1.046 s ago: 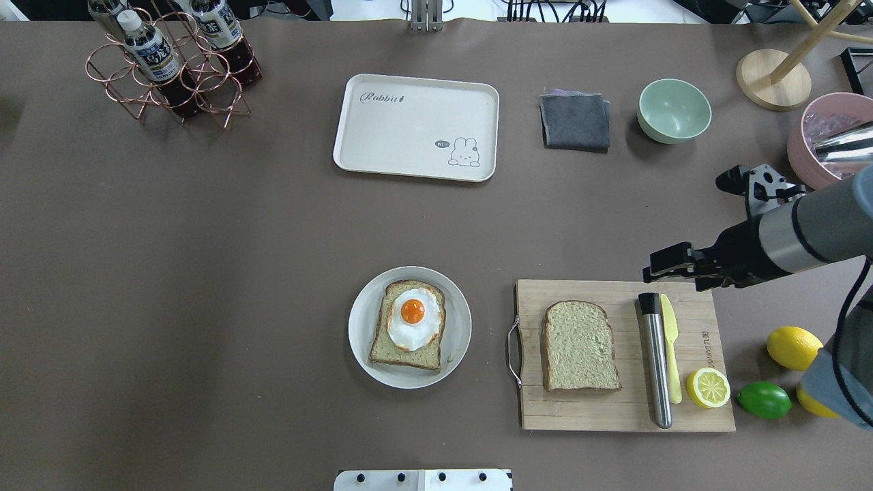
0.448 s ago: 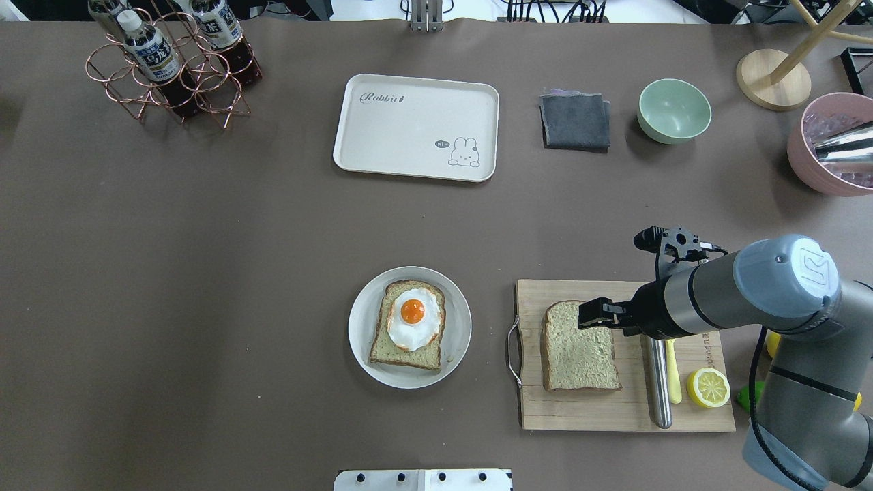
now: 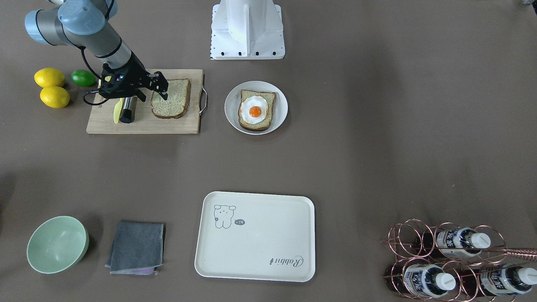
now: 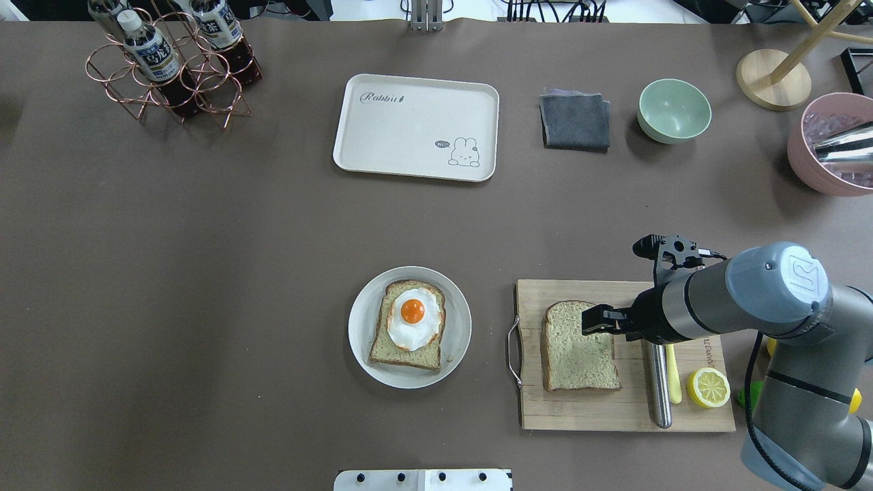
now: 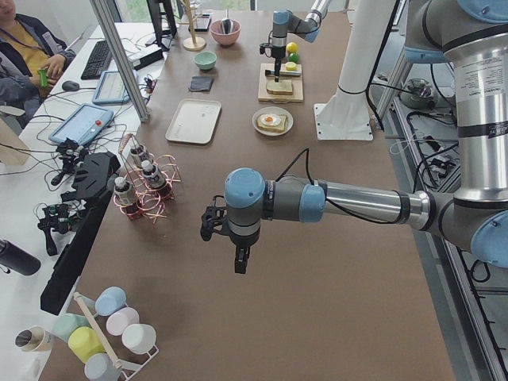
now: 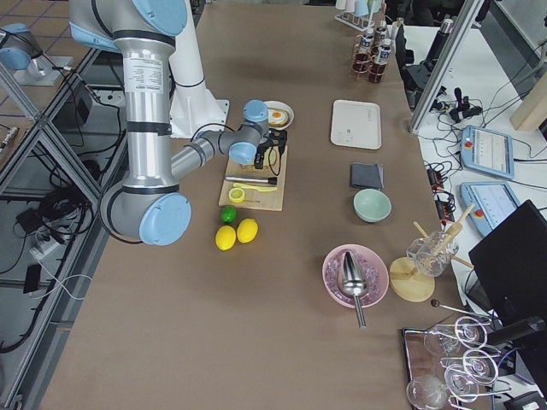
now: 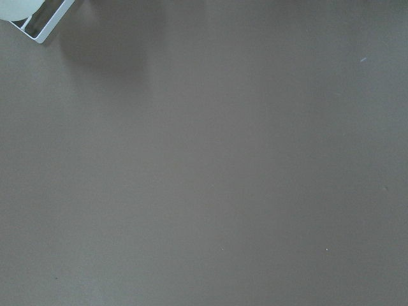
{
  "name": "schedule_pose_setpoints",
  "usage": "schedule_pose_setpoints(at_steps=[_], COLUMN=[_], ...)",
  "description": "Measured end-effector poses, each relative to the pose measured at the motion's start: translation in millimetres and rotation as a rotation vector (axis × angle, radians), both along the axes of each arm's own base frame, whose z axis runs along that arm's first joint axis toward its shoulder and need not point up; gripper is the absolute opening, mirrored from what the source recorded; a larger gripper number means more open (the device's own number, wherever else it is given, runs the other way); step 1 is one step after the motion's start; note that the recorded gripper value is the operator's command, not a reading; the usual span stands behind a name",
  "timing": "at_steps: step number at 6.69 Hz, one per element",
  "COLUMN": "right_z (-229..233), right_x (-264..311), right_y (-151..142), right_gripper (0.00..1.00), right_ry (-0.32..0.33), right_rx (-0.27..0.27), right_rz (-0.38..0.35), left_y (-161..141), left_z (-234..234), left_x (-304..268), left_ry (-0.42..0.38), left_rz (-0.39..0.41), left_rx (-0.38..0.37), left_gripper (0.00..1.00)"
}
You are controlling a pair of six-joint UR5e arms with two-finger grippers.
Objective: Make sandwich and place on tray
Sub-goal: 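Lower the right gripper and grasp the bread slice's edge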
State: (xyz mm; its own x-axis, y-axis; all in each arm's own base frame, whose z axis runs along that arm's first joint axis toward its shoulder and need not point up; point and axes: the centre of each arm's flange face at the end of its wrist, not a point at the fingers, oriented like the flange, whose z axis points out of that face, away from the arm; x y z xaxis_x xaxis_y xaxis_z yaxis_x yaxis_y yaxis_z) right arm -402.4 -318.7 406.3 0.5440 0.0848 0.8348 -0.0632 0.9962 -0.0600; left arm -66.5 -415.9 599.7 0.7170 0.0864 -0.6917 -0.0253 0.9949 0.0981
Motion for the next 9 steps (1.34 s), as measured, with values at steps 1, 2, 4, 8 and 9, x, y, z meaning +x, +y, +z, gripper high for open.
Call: schedule_pose_setpoints(at_steps=[1,2,4,8,9], right_z=[1.3,4.0,7.2,5.5,3.6], right_x=[-1.9,-4.9,-9.3,-9.3,-8.5], right_y=[0.9,1.3,1.0,1.3,1.4], right_gripper=[0.72,0.70,0.35,0.00,0.00], right_ry=[0.002,0.007,0.013,0.008,0.000], right_rx=[-0.001,-0.003,-0.005,-0.002,0.001], right_rz=[-0.003,-0.007,-0.012,-0.012,-0.011], left_y=[0.0,0.0,0.0,-0.1,0.0], left_z=[-0.2,-0.5,-2.1,-2.8,-2.7], left_x=[0.0,0.0,0.0,-0.6,-0.6], left_ry=[0.000,0.000,0.000,0.000,0.000], left_rz=[0.000,0.000,0.000,-0.001,-0.002], left_rx=[0.000,0.001,0.004,0.006,0.005], left_gripper=[0.97,0.97,0.97,0.97,0.97])
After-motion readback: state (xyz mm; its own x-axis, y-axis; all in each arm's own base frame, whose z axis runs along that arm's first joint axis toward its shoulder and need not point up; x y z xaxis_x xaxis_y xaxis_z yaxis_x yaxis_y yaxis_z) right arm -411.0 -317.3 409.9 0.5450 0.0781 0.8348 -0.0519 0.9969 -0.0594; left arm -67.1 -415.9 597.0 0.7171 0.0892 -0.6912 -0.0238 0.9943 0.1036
